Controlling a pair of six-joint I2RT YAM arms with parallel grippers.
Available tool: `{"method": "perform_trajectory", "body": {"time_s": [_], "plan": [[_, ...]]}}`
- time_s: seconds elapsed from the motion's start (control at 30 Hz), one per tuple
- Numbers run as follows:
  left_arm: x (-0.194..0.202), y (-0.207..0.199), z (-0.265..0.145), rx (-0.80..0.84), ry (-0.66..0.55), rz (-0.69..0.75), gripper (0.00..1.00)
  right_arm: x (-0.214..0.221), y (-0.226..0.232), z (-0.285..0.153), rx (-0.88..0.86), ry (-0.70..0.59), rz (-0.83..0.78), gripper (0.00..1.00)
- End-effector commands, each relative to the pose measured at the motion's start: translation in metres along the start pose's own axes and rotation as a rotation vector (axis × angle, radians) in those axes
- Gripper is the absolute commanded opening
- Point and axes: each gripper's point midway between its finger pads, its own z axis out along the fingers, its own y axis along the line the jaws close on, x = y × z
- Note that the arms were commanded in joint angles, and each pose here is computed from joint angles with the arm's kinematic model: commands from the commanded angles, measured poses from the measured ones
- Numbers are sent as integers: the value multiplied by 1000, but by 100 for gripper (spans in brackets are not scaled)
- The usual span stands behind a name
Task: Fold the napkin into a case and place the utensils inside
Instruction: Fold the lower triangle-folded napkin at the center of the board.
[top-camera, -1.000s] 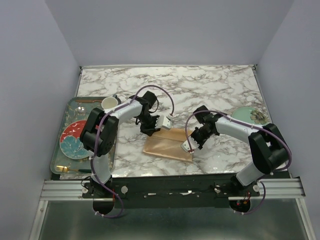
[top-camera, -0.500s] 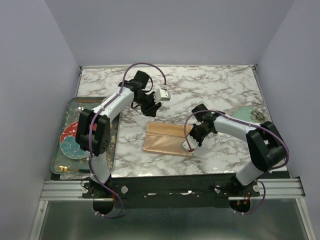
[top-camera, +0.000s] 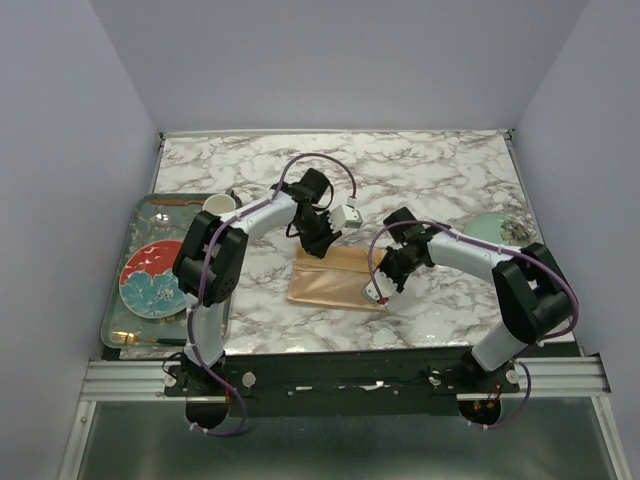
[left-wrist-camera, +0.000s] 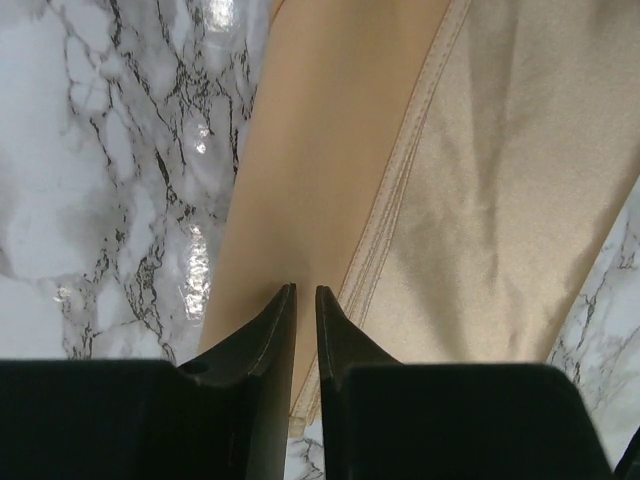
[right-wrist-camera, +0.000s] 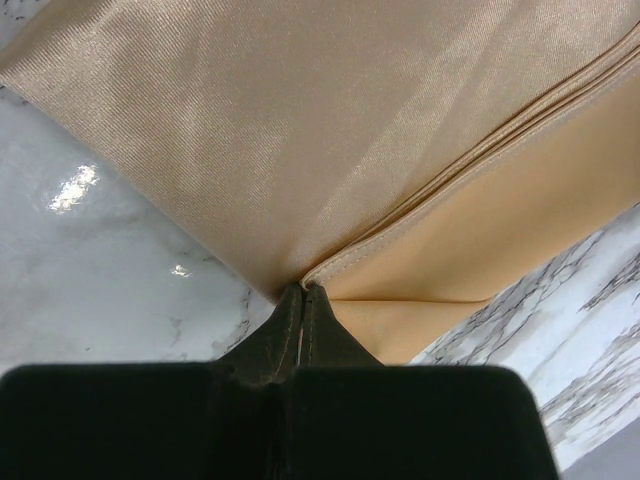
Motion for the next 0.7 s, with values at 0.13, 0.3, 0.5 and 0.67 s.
{"method": "perform_trajectory", "body": {"time_s": [0.13,0.3,0.5,0.67], "plan": [[31,-2,17,-14,125,-71,20,-6,9,0,-12,-5,-57,1],[25,-7,6,-18,94,-50,26,-11,-3,-8,29,-27,-63,1],[23,-9,1,-27,83,-46,29,-25,-9,-23,46,-70,-72,1],[8,-12,-10,-31,32,-51,30,-30,-2,-22,29,-90,-93,1]]}}
